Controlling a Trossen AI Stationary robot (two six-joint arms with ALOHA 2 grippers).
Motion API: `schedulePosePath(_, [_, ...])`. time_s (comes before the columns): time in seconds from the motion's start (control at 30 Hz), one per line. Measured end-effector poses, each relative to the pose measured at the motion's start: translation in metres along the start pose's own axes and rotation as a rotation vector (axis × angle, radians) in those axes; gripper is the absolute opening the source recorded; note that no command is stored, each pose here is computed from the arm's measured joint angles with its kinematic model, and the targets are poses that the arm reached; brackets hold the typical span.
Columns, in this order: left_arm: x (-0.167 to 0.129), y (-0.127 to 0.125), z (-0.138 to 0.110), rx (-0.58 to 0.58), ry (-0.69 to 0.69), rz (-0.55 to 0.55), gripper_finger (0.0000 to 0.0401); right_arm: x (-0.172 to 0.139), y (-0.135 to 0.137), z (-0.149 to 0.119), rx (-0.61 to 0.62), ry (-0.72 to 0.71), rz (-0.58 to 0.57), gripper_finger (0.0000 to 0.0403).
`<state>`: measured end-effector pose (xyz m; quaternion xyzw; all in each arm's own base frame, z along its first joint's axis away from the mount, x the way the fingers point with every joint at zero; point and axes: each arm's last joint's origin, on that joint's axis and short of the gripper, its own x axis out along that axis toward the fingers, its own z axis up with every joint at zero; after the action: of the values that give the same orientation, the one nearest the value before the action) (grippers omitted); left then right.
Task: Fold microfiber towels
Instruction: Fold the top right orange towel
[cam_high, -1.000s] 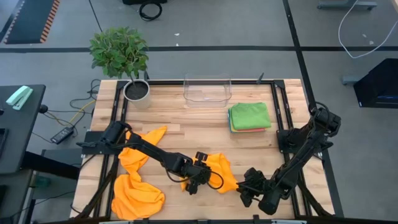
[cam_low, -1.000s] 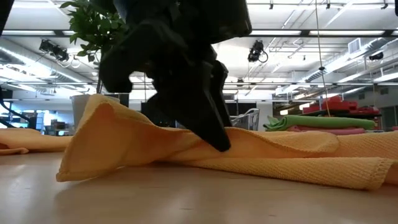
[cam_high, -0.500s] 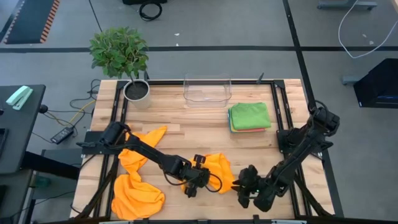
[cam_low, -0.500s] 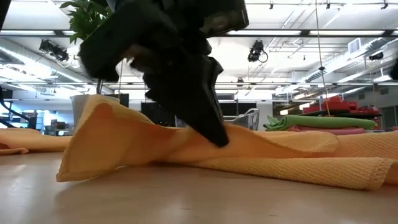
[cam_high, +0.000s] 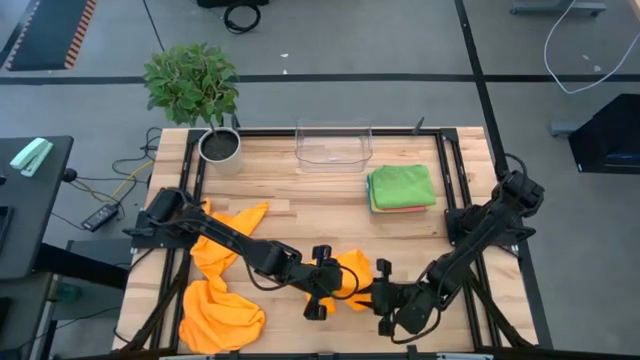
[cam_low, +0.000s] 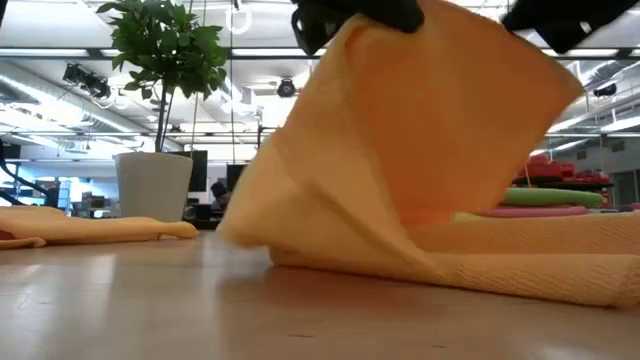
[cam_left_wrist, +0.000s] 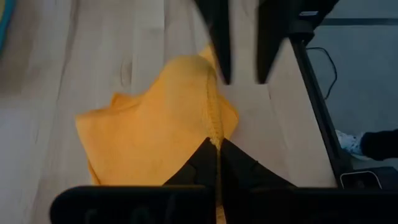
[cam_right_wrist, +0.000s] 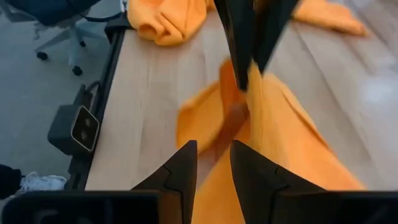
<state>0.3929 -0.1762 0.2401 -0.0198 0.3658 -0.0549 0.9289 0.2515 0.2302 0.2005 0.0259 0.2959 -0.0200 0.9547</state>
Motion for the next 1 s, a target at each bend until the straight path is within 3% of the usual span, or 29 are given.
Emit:
schedulePosePath(0.27, [0.000, -0.003, -0.003, -0.048, 0.022, -0.012, 0.0019, -0.012, 0.003, 0.018, -0.171, 0.091, -0.053, 0.0101])
schedulePosePath(0.47, [0.000, -0.003, -0.003, -0.052, 0.025, -0.021, 0.0007, -0.019, 0.000, 0.023, -0.203, 0.171, -0.083, 0.0101])
schedulePosePath(0.63, [0.000, -0.002, -0.003, -0.055, 0.026, -0.019, 0.0022, -0.019, 0.001, 0.007, -0.177, 0.248, -0.030, 0.0115])
schedulePosePath(0.8, [0.001, 0.000, -0.002, -0.058, 0.025, -0.015, 0.0007, -0.023, 0.004, -0.014, -0.220, 0.265, -0.040, 0.0160])
schedulePosePath(1.0, [0.001, 0.000, -0.002, -0.058, 0.021, -0.017, 0.0022, -0.020, -0.010, -0.044, -0.279, 0.119, -0.268, 0.0183])
